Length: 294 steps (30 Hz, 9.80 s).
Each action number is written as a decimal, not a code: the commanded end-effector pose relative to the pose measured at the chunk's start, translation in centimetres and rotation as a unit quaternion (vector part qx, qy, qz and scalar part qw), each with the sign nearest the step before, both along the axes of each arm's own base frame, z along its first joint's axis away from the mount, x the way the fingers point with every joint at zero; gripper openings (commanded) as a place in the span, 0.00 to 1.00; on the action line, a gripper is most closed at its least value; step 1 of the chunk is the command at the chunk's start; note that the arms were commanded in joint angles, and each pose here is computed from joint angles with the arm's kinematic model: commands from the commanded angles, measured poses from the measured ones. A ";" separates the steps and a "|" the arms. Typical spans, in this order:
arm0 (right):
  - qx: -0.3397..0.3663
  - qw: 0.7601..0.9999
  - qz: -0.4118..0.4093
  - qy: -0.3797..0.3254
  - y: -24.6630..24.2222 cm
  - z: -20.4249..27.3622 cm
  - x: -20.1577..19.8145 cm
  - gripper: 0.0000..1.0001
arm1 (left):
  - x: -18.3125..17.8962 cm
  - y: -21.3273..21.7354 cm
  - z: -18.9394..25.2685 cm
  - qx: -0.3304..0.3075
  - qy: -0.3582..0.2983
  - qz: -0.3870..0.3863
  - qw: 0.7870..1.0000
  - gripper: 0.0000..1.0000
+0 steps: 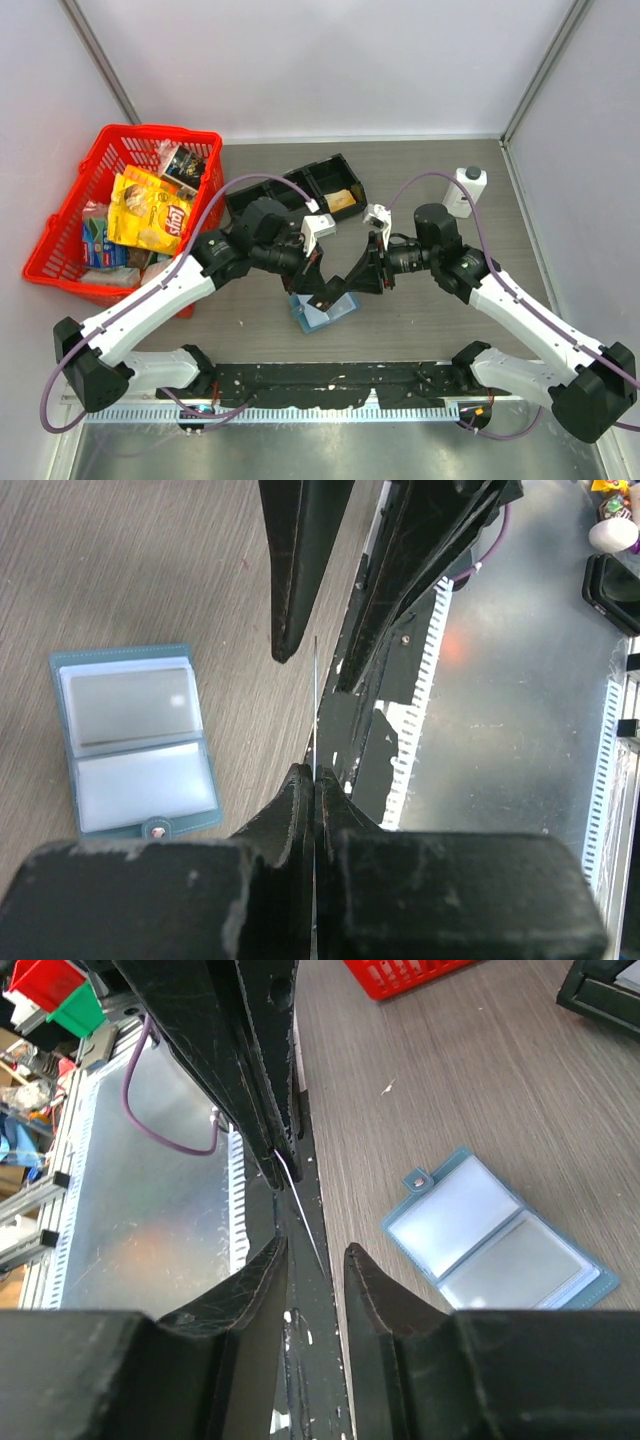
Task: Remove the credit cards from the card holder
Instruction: Remove the credit card from the card holder, then place the credit card in the storage box, then remove the credit card from the card holder.
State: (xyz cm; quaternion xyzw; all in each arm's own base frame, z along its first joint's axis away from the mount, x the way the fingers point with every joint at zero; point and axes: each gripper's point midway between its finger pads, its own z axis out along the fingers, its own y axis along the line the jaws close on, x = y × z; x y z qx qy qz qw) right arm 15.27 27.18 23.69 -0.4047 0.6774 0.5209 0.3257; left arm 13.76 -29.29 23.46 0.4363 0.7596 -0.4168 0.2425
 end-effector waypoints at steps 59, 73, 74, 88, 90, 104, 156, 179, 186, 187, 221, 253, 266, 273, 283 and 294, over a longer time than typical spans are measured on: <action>-0.131 0.930 -0.340 0.041 6.2 -6.3 30.6 0.51 | 5.6 6.7 -0.6 -0.045 -0.004 0.368 0.929 0.93; -0.126 0.924 -0.352 0.084 -0.6 -6.8 18.1 0.48 | 6.3 2.3 -4.1 -0.073 0.106 0.376 0.918 0.69; -0.123 0.924 -0.351 0.091 -0.7 -7.0 17.5 0.48 | 6.4 2.1 -4.5 -0.071 0.111 0.380 0.916 0.66; -0.117 0.914 -0.332 0.205 -3.1 -14.0 8.0 0.45 | 5.9 0.0 -14.0 0.040 0.153 0.402 0.902 0.42; -0.112 0.914 -0.328 0.209 -3.0 -14.5 7.6 0.44 | 5.6 -0.2 -15.1 0.056 0.154 0.401 0.901 0.35; -0.127 0.920 -0.287 0.236 -1.1 -16.8 6.0 0.41 | 4.2 2.5 -21.8 0.140 0.164 0.434 0.875 0.26; -0.214 0.920 -0.240 0.224 0.6 -15.9 5.8 0.21 | 3.7 0.9 -22.9 0.148 0.176 0.390 0.892 0.19; -0.253 0.911 -0.270 0.184 -0.7 -18.7 6.3 0.32 | 5.4 3.4 -18.7 0.166 0.094 0.412 0.891 0.21; -0.274 0.904 -0.281 0.168 -0.3 -19.6 6.6 0.32 | 4.8 4.4 -20.5 0.205 0.100 0.411 0.883 0.21; -0.276 0.904 -0.283 0.164 -0.2 -19.5 6.6 0.32 | 4.6 4.7 -20.8 0.212 0.102 0.410 0.881 0.21; -0.318 0.896 -0.291 0.106 0.7 -19.2 6.3 0.42 | 3.0 4.9 -22.5 0.223 0.131 0.394 0.882 0.12; -0.297 0.914 -0.252 0.116 2.5 -17.3 5.0 0.36 | 2.8 4.5 -22.4 0.210 0.138 0.391 0.885 0.11; -0.256 0.931 -0.226 0.127 4.3 -15.4 4.5 0.37 | 2.8 4.4 -22.4 0.207 0.139 0.391 0.886 0.11; -0.234 0.939 -0.208 0.139 5.0 -14.7 3.9 0.46 | 2.8 4.3 -22.4 0.207 0.140 0.389 0.887 0.11; -0.202 0.946 -0.204 0.152 5.4 -14.2 3.3 0.45 | 2.8 4.3 -22.4 0.204 0.142 0.390 0.887 0.12; -0.162 0.946 -0.216 0.180 5.5 -13.9 3.4 0.39 | 2.6 4.6 -22.3 0.199 0.143 0.395 0.885 0.13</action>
